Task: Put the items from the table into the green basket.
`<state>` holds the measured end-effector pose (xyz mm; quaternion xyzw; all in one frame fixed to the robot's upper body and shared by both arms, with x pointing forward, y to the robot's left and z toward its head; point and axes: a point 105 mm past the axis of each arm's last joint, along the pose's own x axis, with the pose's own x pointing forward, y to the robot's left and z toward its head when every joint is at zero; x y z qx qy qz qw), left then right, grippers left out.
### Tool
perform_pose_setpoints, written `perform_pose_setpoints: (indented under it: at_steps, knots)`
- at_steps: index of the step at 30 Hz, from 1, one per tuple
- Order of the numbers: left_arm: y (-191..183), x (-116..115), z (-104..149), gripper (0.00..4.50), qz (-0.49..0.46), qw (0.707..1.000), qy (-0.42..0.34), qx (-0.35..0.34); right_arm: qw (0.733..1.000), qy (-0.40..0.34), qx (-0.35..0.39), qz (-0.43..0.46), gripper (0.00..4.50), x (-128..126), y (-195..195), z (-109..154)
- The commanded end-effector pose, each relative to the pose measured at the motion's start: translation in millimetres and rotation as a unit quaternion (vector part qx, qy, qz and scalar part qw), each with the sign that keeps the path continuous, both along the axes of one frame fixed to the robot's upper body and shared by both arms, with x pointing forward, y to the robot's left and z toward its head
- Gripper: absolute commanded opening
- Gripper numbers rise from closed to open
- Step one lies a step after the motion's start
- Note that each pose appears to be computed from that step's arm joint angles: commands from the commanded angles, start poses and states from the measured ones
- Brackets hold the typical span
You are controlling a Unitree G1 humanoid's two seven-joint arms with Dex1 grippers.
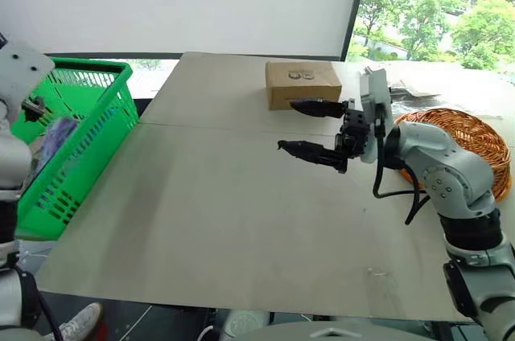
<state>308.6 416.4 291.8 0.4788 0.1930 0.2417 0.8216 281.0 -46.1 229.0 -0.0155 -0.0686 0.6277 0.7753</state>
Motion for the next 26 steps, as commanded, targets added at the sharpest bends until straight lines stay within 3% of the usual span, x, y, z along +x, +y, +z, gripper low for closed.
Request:
perform_pose_setpoints:
  at_steps: [1,3,7,13,17,20,26]
  knots:
    - [-27.2,13.2,24.0,4.49,-0.071,0.993,-0.083,-0.038,0.999,-0.021,0.000,-0.038,4.50,4.2,-17.7,5.6]
    - [-59.1,26.2,19.9,4.49,-0.159,0.978,-0.105,-0.088,0.998,-0.013,-0.008,-0.059,4.50,8.0,-29.3,-3.2]
    - [-142.4,27.1,-38.4,4.49,-0.365,0.898,-0.078,-0.234,0.992,0.008,-0.037,-0.119,4.50,14.4,-65.7,-37.4]
    - [-207.7,-14.8,-144.9,4.49,-0.435,0.829,0.031,-0.349,0.967,0.011,-0.121,-0.223,4.50,22.0,-125.2,-94.1]
    - [-218.7,-36.2,-190.1,4.49,-0.416,0.806,0.039,-0.419,0.953,0.035,-0.136,-0.268,4.50,15.2,-150.7,-128.4]
    - [-211.5,-39.7,-205.3,4.49,-0.388,0.804,0.028,-0.450,0.949,0.043,-0.143,-0.278,4.50,7.7,-158.8,-145.8]
    - [-213.8,-44.0,-208.1,4.49,-0.398,0.796,0.031,-0.456,0.949,0.051,-0.136,-0.281,4.50,6.0,-157.1,-154.4]
